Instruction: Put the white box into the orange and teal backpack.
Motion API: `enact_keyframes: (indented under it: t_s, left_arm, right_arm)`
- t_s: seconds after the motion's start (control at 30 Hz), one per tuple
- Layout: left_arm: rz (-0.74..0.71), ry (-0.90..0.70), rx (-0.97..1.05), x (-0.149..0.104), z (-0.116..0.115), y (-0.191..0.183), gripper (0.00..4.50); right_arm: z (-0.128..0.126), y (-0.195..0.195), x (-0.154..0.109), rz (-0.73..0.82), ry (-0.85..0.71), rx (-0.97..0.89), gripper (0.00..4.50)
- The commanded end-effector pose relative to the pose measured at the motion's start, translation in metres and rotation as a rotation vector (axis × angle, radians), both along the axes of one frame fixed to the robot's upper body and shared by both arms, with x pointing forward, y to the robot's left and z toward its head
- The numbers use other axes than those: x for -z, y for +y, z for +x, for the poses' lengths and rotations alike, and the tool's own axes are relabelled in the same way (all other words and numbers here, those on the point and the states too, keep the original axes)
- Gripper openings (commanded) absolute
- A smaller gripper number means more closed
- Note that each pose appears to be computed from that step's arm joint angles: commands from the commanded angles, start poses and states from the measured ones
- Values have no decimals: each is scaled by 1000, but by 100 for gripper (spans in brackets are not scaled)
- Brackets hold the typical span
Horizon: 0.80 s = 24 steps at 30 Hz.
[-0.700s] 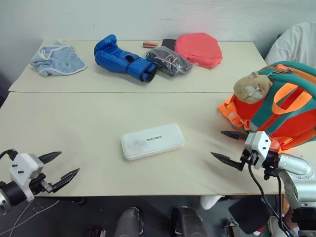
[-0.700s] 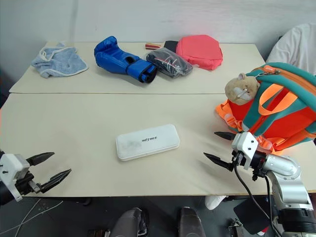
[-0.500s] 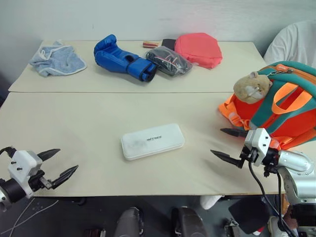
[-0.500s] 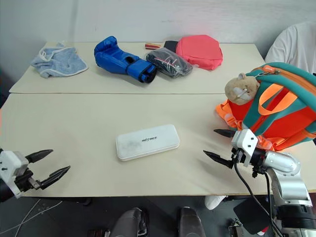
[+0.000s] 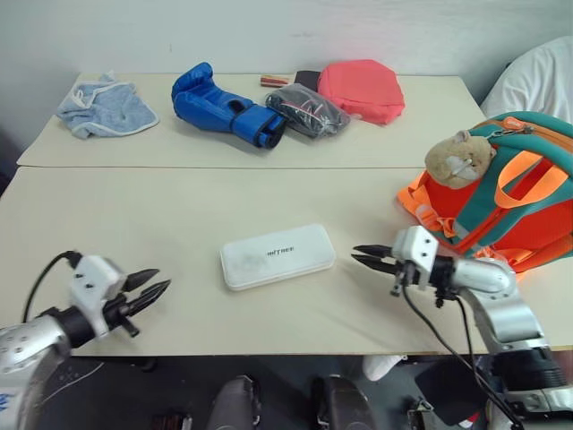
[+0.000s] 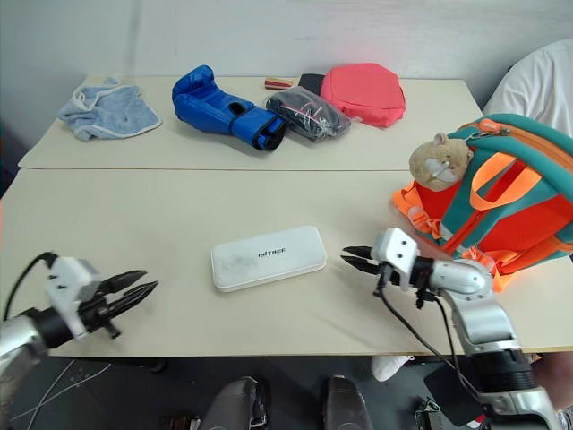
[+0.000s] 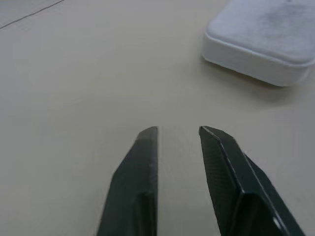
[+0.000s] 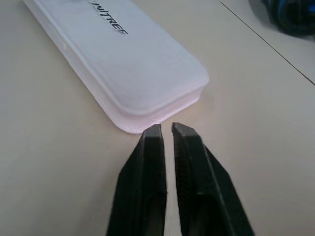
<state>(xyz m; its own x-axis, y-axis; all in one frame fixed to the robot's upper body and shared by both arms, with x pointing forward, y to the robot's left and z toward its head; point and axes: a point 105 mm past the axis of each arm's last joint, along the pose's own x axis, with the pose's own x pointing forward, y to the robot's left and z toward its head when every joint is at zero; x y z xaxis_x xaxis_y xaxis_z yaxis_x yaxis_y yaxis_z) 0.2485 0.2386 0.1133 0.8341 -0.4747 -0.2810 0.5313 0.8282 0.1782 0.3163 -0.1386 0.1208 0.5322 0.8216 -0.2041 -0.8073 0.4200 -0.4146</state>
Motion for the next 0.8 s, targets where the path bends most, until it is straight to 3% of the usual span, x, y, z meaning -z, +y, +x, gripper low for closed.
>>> enact_keyframes:
  t_s: [0.03,0.3,0.8]
  left_arm:
    - [5,-1,-74,-1,13,-8,16]
    - [-74,11,25,-4,25,-49,16]
    - [-70,35,148,4,30,-70,16]
  right_arm:
    - [13,2,2,-15,-28,77,0]
    - [25,17,5,6,-43,74,0]
    - [-24,19,7,-14,11,-109,0]
